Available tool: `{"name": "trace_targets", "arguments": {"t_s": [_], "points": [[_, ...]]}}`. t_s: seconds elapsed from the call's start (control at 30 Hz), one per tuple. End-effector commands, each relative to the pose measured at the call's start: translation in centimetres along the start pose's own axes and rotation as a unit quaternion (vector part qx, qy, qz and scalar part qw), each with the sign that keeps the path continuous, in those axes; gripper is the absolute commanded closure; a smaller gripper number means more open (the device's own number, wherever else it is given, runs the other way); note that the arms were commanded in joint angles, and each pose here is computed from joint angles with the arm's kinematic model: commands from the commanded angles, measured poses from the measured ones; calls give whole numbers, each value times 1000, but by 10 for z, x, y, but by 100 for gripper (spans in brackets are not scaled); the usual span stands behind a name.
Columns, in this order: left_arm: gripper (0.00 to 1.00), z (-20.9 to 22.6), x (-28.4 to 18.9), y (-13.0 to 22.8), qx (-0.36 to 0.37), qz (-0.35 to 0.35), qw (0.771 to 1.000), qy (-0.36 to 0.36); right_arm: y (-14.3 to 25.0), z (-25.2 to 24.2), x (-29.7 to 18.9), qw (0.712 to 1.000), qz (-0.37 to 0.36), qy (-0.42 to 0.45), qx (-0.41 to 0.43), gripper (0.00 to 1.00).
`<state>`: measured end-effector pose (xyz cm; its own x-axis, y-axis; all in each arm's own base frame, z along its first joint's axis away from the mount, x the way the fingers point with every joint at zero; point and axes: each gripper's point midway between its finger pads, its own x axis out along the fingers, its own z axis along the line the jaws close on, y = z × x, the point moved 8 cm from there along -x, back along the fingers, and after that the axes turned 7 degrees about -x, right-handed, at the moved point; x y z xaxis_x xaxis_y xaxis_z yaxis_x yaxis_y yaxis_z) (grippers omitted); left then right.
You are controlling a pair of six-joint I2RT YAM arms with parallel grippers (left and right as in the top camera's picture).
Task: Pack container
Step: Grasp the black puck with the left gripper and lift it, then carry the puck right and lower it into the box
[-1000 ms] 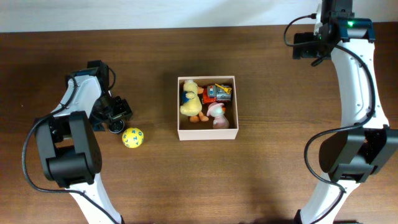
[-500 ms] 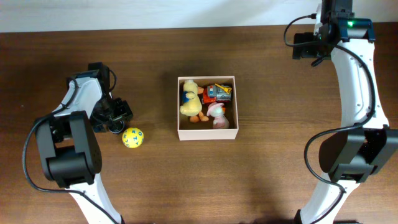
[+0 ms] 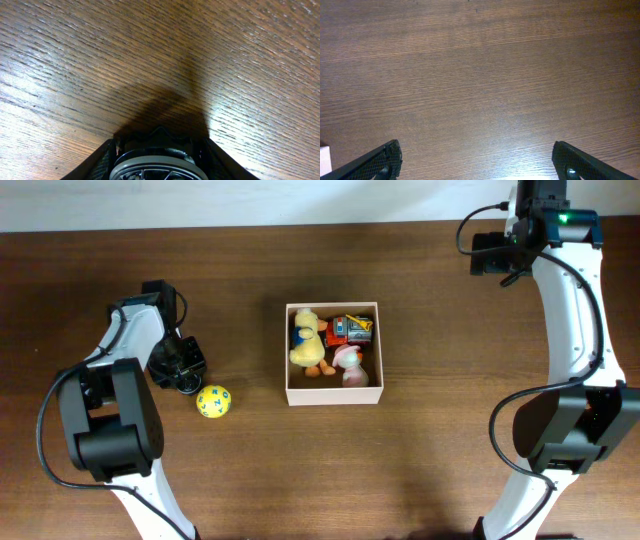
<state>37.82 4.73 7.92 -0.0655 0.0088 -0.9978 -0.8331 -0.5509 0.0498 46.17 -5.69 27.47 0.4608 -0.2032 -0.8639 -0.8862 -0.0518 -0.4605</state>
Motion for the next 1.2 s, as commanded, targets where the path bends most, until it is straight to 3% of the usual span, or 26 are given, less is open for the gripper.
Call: {"name": "trace_targets", "arguments": {"t_s": [0.0,0.53,0.93,0.97,1.17], "points": [[51,2,7,4,-5,19,1000,7,-6,-7,-24,1000,-28,12,5,1],[51,-7,-12,-13,-5,-16,999,28,-6,-7,-24,1000,-28,12,5,1],[52,-25,-81,-41,31,-84,994,61,-6,-7,-24,1000,-28,12,5,1],[57,-28,-85,-41,41,-89,993,63,-6,-7,-24,1000,-28,12,5,1],[58,-69,-121,-35,103,-136,982,86,-6,-7,-24,1000,-28,12,5,1]]}}
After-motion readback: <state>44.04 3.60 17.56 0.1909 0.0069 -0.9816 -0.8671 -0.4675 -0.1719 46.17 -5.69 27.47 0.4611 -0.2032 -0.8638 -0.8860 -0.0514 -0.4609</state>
